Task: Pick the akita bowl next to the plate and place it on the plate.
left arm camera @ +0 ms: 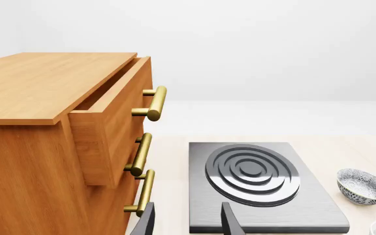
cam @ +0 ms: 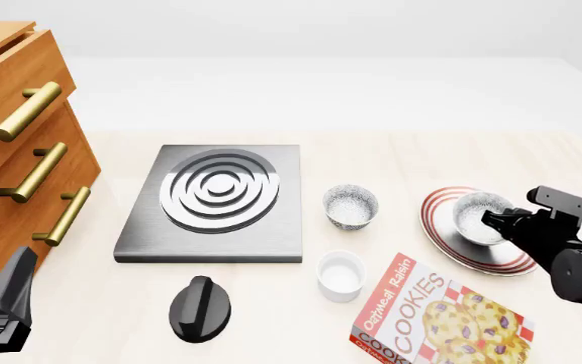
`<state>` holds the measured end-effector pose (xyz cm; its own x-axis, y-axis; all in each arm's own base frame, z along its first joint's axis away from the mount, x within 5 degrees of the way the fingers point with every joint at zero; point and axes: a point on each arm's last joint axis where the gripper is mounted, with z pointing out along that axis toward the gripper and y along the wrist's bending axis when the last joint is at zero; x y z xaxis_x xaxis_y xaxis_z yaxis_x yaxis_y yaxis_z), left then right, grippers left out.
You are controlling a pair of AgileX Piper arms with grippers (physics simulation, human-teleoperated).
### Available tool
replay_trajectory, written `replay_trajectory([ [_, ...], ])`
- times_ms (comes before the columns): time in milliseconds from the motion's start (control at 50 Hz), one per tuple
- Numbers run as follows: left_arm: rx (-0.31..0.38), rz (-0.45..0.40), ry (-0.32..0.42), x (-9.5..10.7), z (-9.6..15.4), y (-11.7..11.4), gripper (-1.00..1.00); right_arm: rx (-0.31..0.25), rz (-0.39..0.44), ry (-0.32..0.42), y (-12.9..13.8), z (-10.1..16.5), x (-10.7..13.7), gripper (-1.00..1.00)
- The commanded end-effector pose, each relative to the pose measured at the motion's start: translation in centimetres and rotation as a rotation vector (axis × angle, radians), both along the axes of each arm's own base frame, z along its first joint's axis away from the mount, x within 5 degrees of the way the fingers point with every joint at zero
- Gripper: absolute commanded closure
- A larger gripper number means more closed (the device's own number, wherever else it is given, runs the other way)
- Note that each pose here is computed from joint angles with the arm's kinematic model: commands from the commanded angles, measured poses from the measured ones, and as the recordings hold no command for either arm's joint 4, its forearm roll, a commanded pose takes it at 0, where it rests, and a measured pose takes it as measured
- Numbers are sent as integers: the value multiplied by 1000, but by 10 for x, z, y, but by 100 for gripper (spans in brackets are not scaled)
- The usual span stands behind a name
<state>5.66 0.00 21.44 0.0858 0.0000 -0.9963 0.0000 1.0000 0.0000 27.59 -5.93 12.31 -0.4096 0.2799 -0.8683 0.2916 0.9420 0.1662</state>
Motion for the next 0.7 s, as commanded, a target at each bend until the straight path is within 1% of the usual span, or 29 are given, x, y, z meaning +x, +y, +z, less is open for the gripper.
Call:
replay_trajectory([
  [20, 0, 0, 0, 0, 0, 0, -100, 0, -6, 3, -2, -2, 2, 100],
  [540, 0, 0, 0, 0, 0, 0, -100, 0, -7, 10, -3, -4, 3, 100],
  [560, 0, 0, 0, 0, 0, 0, -100, 0, -6, 10, -3, -3, 3, -100],
  [700, 0, 0, 0, 0, 0, 0, -100, 0, -7, 10, -3, -3, 3, -100],
])
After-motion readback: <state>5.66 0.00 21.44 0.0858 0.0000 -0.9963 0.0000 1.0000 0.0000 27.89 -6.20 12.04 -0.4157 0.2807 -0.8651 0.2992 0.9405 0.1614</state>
